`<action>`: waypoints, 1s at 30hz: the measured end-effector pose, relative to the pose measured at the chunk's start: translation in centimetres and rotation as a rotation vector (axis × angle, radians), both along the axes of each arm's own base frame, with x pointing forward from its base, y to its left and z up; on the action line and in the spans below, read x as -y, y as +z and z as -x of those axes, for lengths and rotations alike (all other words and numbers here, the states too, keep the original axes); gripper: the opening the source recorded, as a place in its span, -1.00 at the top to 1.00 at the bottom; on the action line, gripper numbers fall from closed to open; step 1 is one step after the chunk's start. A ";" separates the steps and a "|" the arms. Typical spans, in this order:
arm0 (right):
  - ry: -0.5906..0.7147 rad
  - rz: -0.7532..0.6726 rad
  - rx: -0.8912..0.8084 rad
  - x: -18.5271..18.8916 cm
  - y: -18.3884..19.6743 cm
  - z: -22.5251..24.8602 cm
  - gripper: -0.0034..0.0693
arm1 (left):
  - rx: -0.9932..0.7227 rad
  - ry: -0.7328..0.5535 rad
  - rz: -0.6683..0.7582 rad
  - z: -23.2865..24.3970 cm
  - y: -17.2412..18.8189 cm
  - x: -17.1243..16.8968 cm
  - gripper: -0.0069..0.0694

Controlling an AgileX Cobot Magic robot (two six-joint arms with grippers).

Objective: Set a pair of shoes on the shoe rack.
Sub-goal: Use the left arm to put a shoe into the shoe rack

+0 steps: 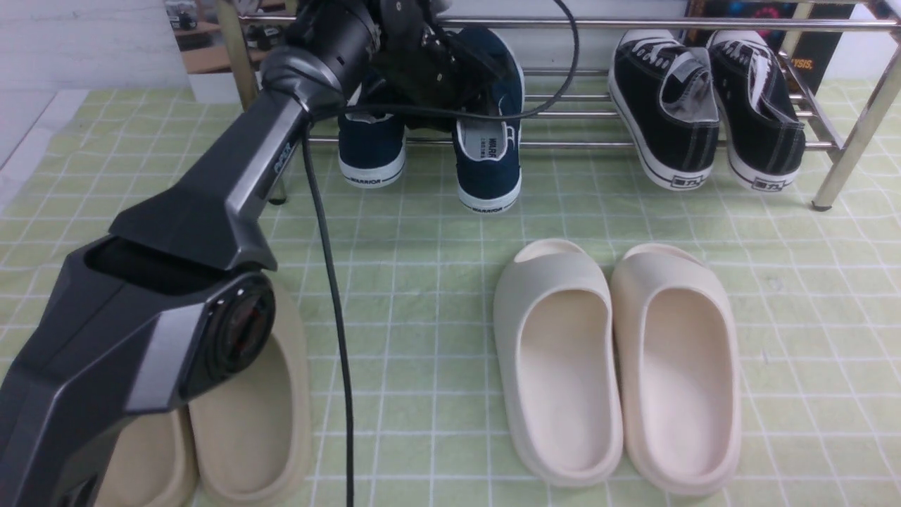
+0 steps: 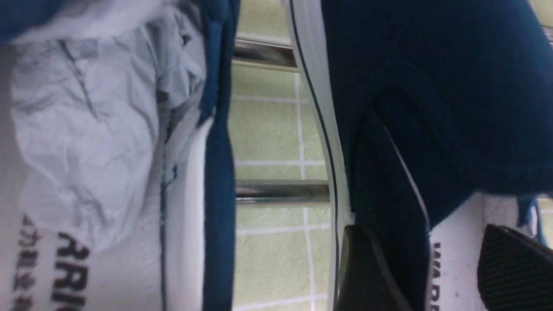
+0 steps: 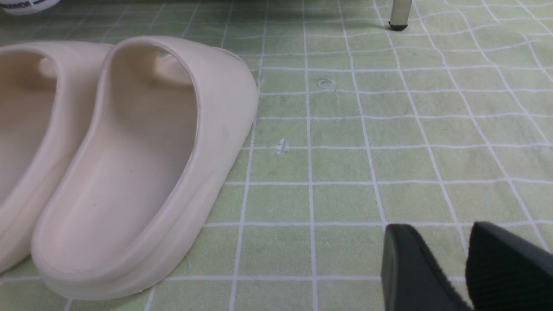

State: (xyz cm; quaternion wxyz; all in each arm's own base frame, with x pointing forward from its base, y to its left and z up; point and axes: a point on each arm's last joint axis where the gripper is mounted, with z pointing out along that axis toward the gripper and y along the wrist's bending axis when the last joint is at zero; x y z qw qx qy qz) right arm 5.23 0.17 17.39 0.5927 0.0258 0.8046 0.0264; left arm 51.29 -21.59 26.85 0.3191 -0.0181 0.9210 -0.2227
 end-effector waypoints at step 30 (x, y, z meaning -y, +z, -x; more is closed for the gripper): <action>0.000 0.000 0.000 0.0 0.0 0.0 0.25 | -0.141 -0.369 -0.447 10.2 -1.3 6.9 0.85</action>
